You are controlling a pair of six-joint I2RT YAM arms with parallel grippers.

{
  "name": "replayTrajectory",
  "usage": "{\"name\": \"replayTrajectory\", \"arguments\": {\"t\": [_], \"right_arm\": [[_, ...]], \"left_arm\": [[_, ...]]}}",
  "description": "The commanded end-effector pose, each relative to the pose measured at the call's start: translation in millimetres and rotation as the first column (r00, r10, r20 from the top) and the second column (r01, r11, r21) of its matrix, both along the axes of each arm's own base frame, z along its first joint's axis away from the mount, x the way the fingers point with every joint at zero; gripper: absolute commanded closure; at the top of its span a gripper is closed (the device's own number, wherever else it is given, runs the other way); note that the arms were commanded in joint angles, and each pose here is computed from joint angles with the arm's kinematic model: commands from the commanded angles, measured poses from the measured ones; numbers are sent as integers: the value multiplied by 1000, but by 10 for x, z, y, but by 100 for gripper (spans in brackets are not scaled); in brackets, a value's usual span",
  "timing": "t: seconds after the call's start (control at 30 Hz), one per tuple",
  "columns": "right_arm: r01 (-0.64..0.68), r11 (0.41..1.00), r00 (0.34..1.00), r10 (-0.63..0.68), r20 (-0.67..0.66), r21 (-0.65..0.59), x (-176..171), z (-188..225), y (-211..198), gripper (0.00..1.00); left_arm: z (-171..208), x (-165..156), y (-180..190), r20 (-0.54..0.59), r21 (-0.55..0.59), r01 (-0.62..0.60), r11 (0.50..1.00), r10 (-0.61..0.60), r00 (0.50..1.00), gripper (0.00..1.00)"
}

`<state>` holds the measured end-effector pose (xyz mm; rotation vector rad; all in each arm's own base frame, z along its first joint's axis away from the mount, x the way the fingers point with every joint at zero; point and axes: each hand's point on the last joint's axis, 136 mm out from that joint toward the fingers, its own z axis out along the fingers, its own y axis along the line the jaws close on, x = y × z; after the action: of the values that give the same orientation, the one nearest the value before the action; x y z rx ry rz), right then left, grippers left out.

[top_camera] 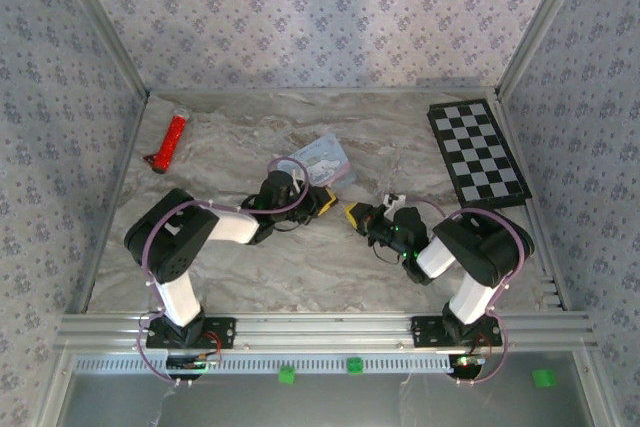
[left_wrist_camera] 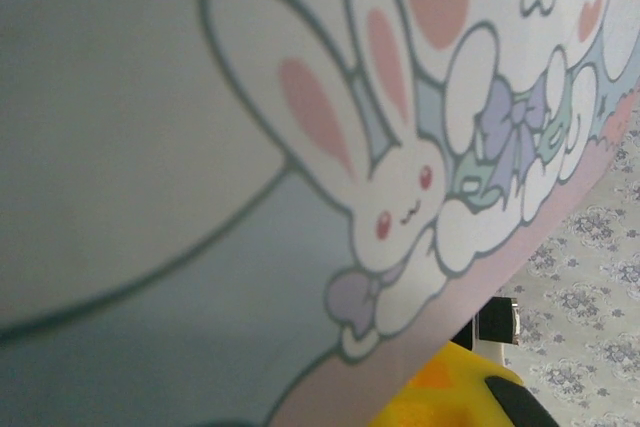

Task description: Unlock the padlock with the key

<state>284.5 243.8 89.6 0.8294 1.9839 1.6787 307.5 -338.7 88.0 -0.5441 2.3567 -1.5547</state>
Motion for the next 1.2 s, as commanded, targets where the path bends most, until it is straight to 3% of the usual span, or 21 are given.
{"name": "replayTrajectory", "arguments": {"t": [0.0,0.57,1.17], "right_arm": [[-10,1000,1000,10,17,20,-8,68,27,100],[-32,999,999,32,18,-17,-135,-16,29,100],[-3,1000,1000,4,29,-21,-47,-1,-28,100]], "left_arm": [[97,-25,-133,-4,-51,32,998,-32,999,86],[75,-7,-145,-13,-39,29,999,-30,999,85],[124,-12,-151,-13,-48,30,998,-30,999,85]]}}
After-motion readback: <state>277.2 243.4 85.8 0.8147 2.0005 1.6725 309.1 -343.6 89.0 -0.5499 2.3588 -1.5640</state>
